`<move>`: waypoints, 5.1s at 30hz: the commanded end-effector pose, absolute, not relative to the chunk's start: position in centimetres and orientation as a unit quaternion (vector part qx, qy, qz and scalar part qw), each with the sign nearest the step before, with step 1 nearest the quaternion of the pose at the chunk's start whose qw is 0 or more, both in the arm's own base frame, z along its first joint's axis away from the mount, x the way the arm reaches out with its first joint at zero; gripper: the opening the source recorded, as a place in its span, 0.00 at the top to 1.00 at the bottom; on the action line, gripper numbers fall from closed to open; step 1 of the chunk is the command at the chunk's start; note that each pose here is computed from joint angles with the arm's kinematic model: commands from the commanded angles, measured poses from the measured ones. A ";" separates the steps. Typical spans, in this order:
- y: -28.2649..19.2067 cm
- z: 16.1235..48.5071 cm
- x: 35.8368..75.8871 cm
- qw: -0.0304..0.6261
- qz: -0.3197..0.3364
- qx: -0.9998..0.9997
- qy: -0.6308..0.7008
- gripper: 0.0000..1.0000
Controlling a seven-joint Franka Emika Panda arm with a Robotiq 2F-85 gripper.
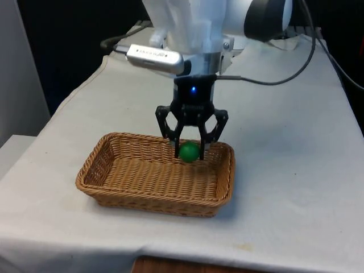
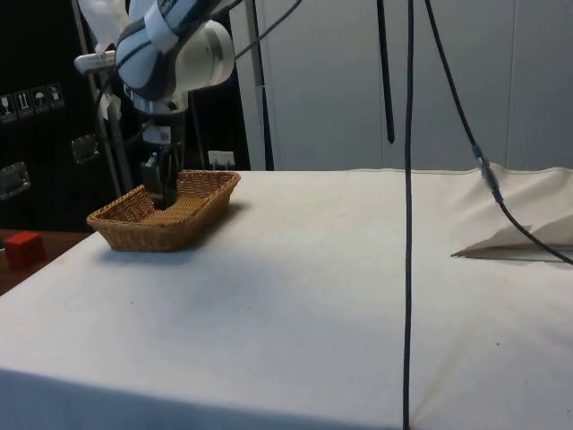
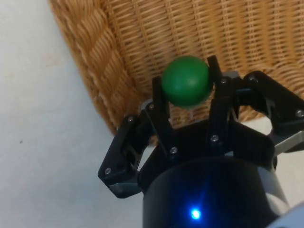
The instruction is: Pick up the ball and place it into the basket.
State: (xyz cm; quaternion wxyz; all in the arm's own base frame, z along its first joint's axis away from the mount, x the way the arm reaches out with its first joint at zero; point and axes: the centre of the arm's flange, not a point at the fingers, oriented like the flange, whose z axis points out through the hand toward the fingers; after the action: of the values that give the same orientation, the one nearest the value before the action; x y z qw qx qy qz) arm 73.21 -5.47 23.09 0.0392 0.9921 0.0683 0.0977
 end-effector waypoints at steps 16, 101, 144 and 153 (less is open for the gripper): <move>-5.6 20.9 73.6 0.041 0.103 0.991 0.069 0.86; -3.2 40.7 64.4 0.013 0.080 0.991 0.102 0.00; -4.5 44.6 59.3 0.004 0.034 0.997 0.074 0.00; -4.8 45.2 59.0 0.018 0.027 0.998 0.063 0.00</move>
State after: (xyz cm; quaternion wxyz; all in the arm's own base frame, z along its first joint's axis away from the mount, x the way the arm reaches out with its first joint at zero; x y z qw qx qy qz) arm 59.07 -4.70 44.99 0.0111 0.9973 0.0666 0.0277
